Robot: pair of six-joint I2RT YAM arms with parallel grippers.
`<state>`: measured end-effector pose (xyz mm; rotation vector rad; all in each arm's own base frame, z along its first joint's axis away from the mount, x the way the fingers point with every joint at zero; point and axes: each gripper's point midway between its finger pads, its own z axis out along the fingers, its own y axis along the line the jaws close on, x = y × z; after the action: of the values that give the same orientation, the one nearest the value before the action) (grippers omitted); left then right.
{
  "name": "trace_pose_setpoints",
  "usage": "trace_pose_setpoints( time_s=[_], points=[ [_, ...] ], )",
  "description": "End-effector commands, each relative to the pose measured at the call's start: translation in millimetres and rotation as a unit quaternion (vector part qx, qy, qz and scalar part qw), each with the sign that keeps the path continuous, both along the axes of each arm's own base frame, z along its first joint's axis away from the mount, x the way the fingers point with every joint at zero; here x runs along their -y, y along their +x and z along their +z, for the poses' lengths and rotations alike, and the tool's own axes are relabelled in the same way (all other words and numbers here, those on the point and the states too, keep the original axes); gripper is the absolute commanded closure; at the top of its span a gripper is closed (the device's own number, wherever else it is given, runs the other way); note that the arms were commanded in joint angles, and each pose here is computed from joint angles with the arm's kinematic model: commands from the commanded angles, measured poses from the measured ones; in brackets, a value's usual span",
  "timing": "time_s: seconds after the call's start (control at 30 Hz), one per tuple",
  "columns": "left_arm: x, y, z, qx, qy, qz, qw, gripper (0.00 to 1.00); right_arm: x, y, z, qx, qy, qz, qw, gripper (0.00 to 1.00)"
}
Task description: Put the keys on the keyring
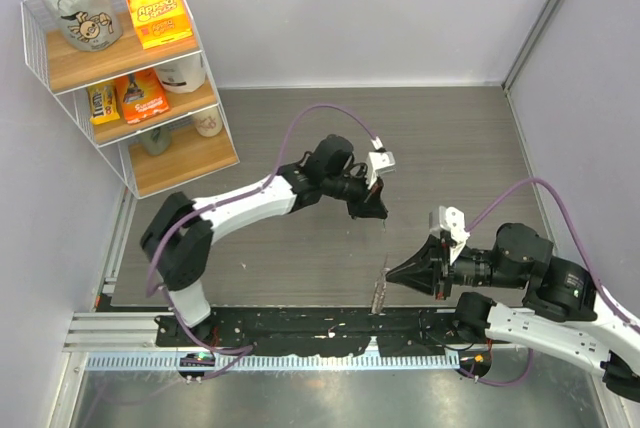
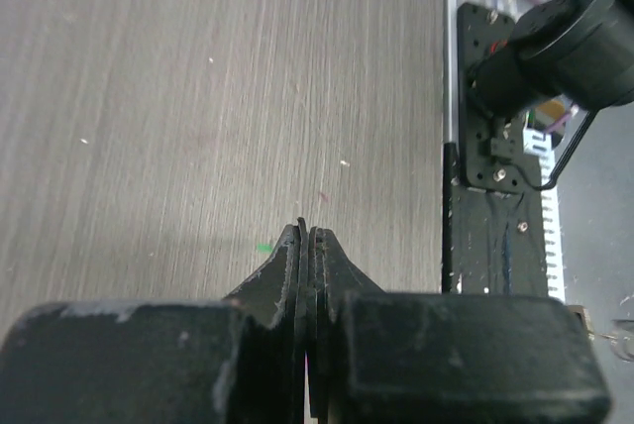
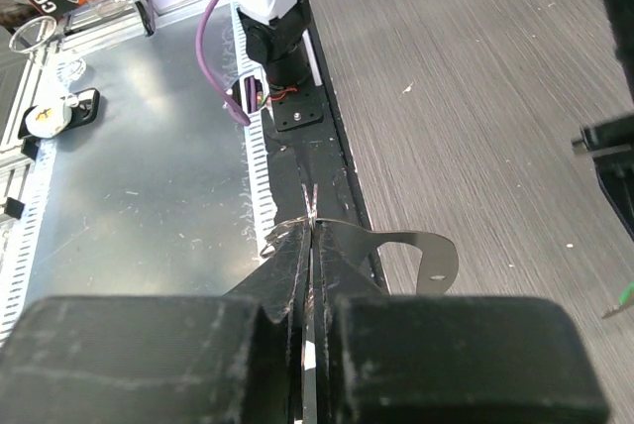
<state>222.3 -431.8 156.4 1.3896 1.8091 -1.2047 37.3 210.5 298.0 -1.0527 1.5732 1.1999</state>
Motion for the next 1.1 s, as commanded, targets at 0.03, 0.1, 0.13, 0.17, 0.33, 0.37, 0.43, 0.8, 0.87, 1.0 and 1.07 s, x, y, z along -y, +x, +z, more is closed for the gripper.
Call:
trace_pose_setpoints(
  time_s=[0.03, 0.1, 0.13, 0.17, 0.33, 0.37, 0.43, 0.8, 0.87, 1.0, 1.07],
  points=[
    [-3.8, 2.0, 80.7, 0.072, -0.124, 0.047, 0.989, 1.0, 6.8, 4.0, 26.4, 0.034, 0.01, -0.012, 0.999, 0.95],
    [-11.6, -5.1, 100.2, 0.084, -0.156, 0.053, 0.983, 1.0, 7.6, 3.7, 30.8, 0.035, 0.009, -0.011, 0.999, 0.95],
    [-15.6, -8.8, 107.4, 0.086, -0.17, 0.056, 0.98, 1.0, 7.8, 3.2, 33.4, 0.034, 0.008, -0.011, 0.999, 0.95],
    [-20.9, -13.1, 118.1, 0.093, -0.189, 0.059, 0.976, 1.0, 7.4, 3.0, 34.2, 0.034, 0.007, -0.009, 0.999, 0.95],
    [-48.0, -34.7, 154.3, 0.109, -0.264, 0.077, 0.955, 1.0, 6.0, 7.4, 42.4, 0.035, 0.0, -0.017, 0.999, 0.95],
    [-52.9, -39.3, 157.1, 0.105, -0.273, 0.08, 0.953, 1.0, 6.1, 9.7, 42.7, 0.035, -0.002, -0.023, 0.999, 0.95],
    [-65.2, -50.6, 168.3, 0.105, -0.299, 0.082, 0.945, 1.0, 4.9, 11.4, 45.0, 0.037, -0.004, -0.025, 0.999, 0.95],
    [-118.0, -93.2, 211.3, 0.108, -0.38, 0.097, 0.913, 1.0, -11.7, 33.2, 58.4, 0.052, -0.018, -0.053, 0.997, 0.95],
    [-126.9, -96.4, 217.6, 0.103, -0.388, 0.109, 0.909, 1.0, -15.5, 40.1, 59.5, 0.057, -0.024, -0.063, 0.996, 0.95],
    [-139.5, -102.4, 229.1, 0.087, -0.394, 0.126, 0.906, 1.0, -18.2, 61.6, 65.6, 0.088, -0.029, -0.104, 0.99, 0.95],
    [-144.0, -104.2, 233.3, 0.081, -0.397, 0.133, 0.905, 1.0, -18.7, 71.6, 70.2, 0.1, -0.026, -0.126, 0.987, 0.95]
  ],
)
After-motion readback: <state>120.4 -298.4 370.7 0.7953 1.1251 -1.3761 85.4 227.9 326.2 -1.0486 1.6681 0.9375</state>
